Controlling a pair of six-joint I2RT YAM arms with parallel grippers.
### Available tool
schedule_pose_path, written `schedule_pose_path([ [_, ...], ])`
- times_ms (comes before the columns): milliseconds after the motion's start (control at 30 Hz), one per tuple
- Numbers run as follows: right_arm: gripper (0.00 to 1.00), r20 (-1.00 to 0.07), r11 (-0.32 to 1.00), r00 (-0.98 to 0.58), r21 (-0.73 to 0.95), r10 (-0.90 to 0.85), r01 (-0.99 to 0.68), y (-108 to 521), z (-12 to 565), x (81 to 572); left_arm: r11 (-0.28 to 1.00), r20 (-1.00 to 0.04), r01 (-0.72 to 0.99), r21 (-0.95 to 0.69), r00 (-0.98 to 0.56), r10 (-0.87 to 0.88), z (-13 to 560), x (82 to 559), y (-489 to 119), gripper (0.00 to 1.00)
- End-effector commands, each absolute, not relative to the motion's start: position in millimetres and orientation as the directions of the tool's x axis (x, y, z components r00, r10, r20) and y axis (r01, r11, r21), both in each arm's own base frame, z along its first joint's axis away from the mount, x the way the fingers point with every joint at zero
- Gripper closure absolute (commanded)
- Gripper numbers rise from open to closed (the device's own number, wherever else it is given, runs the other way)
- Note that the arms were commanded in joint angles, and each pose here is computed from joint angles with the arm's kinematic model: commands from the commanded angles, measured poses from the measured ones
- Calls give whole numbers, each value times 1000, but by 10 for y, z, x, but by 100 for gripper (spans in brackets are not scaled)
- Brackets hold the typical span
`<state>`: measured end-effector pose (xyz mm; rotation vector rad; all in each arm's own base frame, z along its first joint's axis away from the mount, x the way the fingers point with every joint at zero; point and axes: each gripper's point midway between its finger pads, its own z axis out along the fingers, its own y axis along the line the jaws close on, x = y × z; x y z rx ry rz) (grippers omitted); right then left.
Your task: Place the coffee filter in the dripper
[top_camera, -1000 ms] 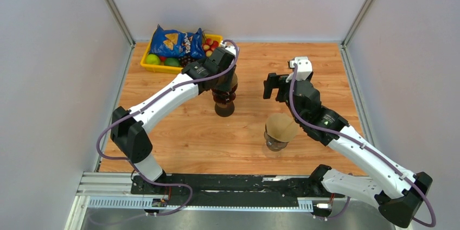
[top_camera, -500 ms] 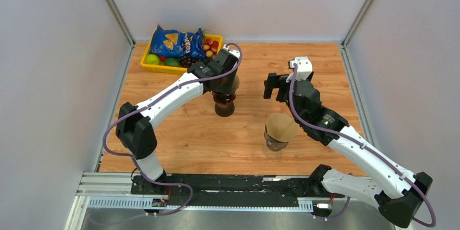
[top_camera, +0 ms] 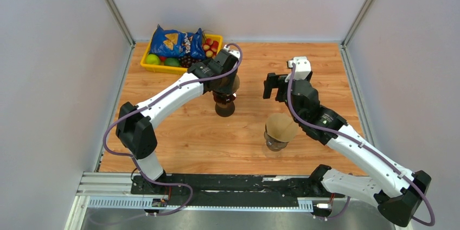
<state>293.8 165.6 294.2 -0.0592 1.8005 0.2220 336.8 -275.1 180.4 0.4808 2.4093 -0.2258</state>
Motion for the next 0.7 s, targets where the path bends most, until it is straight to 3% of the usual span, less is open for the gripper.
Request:
schedule_pose_path([
  [0, 0, -974, 983, -205, 123, 93, -139, 1612, 3032, 2974, 901, -638, 431, -56, -710, 300, 1764, 3344, -2816, 77],
  [667, 0, -974, 985, -211, 116, 87, -126, 1596, 3000, 3001, 914, -556, 393, -100, -784, 276, 1394, 3217, -2757, 83],
])
